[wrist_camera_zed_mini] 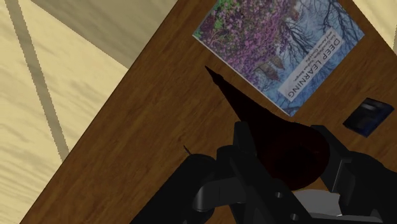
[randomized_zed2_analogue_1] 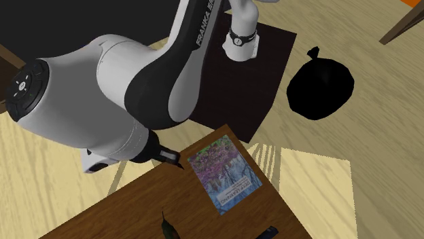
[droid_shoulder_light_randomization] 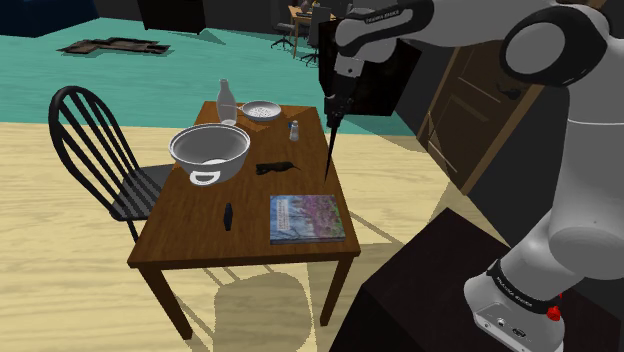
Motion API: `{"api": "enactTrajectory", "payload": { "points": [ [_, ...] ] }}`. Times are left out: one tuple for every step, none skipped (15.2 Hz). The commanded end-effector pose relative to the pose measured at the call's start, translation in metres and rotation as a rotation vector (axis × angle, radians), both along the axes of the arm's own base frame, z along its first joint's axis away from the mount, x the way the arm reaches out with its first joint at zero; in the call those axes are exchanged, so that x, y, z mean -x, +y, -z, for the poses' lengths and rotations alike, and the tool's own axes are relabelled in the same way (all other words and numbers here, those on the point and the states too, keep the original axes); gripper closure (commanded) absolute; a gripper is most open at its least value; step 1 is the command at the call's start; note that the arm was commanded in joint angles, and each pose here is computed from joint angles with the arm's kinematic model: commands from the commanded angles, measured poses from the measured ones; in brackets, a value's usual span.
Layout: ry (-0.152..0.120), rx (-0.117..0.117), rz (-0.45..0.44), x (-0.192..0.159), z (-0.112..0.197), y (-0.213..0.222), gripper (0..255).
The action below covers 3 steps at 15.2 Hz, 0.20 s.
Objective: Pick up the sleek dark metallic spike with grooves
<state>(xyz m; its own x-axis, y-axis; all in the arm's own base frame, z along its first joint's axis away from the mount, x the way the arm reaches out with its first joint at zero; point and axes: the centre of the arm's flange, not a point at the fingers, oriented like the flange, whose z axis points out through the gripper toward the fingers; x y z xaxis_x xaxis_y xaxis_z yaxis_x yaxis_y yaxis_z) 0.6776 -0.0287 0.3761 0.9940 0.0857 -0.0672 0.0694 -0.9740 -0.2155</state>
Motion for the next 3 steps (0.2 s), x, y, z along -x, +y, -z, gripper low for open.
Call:
{"api": "enactTrajectory", "payload": {
  "points": [
    [0.0, 0.0, 0.0, 0.0007, -0.0108, -0.0009, 255],
    [0.0, 0.0, 0.0, 0.0008, -0.0116, -0.0009, 255],
    [0.0, 0.0, 0.0, 0.0008, -0.0116, -0.0009, 255]
  ]
}}
